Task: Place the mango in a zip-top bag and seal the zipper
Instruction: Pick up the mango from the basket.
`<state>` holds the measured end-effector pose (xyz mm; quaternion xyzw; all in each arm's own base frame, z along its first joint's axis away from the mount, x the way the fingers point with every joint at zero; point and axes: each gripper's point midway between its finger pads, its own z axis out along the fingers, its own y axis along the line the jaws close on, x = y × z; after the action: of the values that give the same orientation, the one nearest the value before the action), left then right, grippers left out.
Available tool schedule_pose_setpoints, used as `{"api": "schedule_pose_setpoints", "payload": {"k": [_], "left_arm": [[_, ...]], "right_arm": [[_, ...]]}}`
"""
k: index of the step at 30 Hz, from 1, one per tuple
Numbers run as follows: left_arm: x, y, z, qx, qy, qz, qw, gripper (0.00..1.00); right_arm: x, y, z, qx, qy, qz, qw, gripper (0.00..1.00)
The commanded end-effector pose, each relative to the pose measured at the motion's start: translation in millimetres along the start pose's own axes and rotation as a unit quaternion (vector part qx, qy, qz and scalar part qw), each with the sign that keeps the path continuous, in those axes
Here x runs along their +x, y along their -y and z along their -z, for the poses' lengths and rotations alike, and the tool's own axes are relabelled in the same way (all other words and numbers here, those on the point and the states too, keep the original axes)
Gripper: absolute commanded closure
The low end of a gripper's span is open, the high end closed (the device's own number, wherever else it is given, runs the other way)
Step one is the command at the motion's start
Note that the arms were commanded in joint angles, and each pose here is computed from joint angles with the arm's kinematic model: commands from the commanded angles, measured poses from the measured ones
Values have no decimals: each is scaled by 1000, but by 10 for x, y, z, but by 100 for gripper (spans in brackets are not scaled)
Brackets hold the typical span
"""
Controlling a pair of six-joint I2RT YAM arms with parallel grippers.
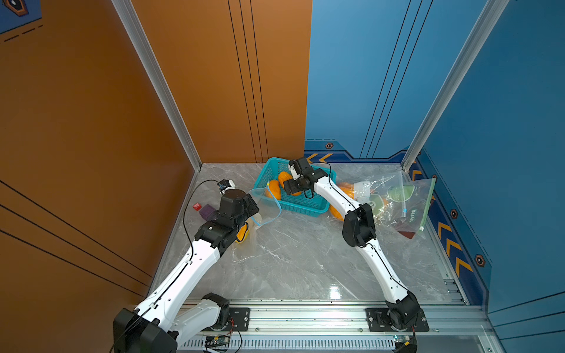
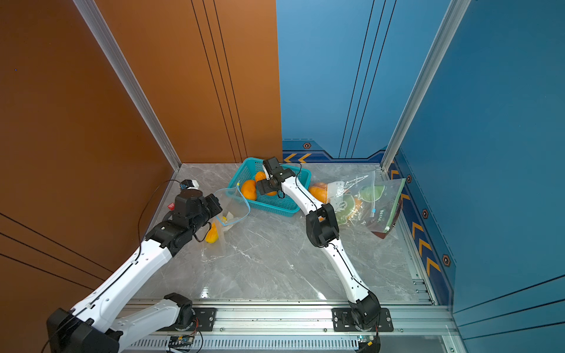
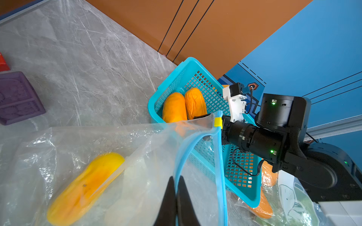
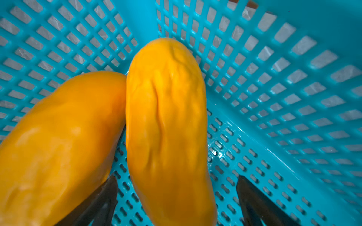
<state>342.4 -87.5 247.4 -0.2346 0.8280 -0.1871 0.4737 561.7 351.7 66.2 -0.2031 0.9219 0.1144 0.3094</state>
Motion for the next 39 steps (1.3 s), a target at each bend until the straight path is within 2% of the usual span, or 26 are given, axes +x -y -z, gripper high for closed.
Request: {"api": "schedule_pose_setpoints", "payload": {"k": [1, 13, 15, 19, 22, 30, 39], "left_arm": [[30, -48, -18, -2, -4, 2, 1000, 100], [75, -39, -59, -1, -13, 5, 1000, 100], [71, -43, -57, -2, -12, 6, 1000, 100], [79, -44, -61, -2, -14, 7, 1000, 100], [87, -38, -67, -1, -15, 6, 1000, 100], [127, -3, -81, 7, -26, 0, 1000, 100], [135, 62, -73, 18, -32, -12, 999, 100]], "right_arm": [[-78, 72, -102, 10, 22, 11, 1000, 6], [-88, 61, -325, -15, 39, 9, 999, 10], [-91, 67, -333, -22, 40, 3, 999, 14], [-78, 89, -309, -26, 34, -3, 999, 34], [-83, 77, -246, -26, 29, 1, 999, 41], [-297, -32, 166, -34, 46, 9, 998, 63], [-441, -48, 903, -16, 54, -22, 998, 72]]}}
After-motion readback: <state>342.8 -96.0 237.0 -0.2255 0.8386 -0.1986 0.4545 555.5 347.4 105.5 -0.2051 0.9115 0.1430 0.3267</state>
